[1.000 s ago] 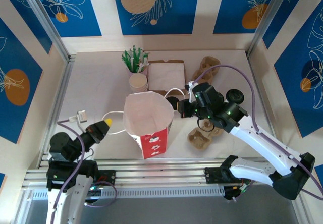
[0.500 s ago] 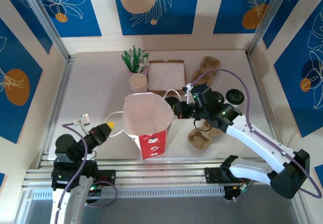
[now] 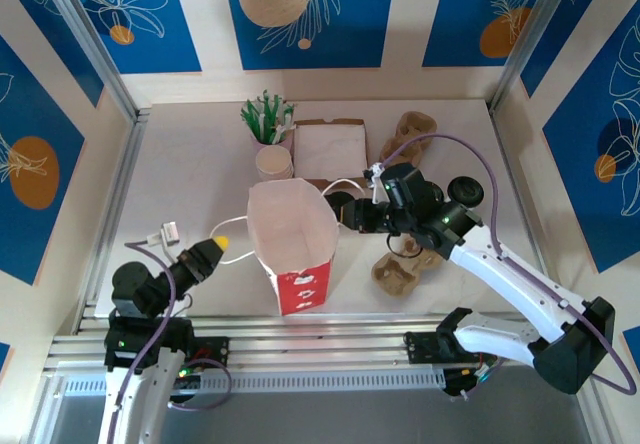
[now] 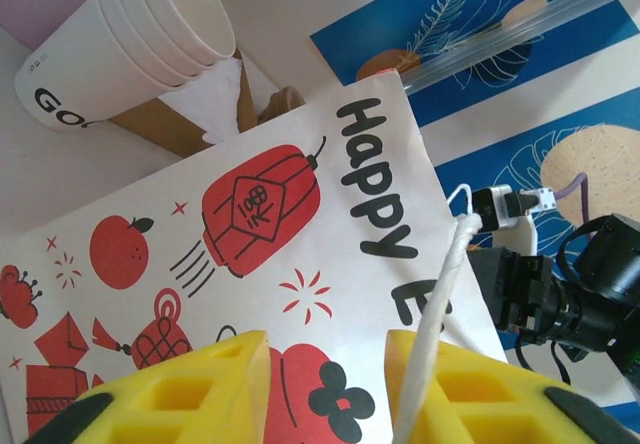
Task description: Pack the takeout coffee
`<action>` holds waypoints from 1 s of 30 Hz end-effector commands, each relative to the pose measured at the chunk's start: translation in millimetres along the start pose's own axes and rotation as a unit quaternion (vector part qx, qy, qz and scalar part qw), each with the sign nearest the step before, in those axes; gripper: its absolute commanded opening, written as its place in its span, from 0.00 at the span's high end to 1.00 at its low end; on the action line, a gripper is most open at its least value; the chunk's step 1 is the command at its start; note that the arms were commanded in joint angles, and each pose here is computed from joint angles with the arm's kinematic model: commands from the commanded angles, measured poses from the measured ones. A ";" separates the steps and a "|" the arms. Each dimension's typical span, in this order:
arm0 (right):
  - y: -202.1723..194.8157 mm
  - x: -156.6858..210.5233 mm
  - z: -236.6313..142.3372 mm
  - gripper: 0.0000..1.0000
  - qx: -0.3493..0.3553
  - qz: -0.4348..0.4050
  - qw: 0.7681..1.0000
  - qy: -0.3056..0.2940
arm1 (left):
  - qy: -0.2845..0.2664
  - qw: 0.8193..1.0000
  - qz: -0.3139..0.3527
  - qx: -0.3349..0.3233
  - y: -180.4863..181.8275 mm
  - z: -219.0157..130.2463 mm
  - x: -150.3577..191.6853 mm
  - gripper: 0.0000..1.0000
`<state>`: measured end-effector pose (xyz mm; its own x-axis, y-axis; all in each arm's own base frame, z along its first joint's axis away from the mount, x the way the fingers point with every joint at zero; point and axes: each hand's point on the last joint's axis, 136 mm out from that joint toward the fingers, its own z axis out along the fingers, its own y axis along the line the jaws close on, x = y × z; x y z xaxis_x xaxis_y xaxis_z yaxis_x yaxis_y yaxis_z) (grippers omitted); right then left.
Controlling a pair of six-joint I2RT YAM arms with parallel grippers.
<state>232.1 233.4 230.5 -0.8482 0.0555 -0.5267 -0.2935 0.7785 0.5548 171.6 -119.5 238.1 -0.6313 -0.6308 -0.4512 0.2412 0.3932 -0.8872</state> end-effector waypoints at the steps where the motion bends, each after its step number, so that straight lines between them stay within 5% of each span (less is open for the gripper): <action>1: 10.6 -6.4 -14.3 0.63 -0.009 -0.012 1.000 0.001 | -0.011 0.999 0.023 0.024 -21.1 -1.6 -9.7 0.54; 9: 25.7 -18.0 -35.3 0.48 -0.024 -0.026 0.999 -0.017 | -0.020 0.998 0.039 0.040 -47.5 -4.6 -22.6 0.34; 30: 75.2 -47.2 -80.9 0.30 -0.101 -0.065 0.991 -0.062 | -0.042 0.991 0.059 0.108 -111.0 -2.0 -57.7 0.11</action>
<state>218.7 239.5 330.0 -0.7637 0.0564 -0.6431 -0.4507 0.6667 0.5937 188.5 -121.4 331.9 -0.5570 -0.6527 -0.5135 0.3758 0.3533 -0.8567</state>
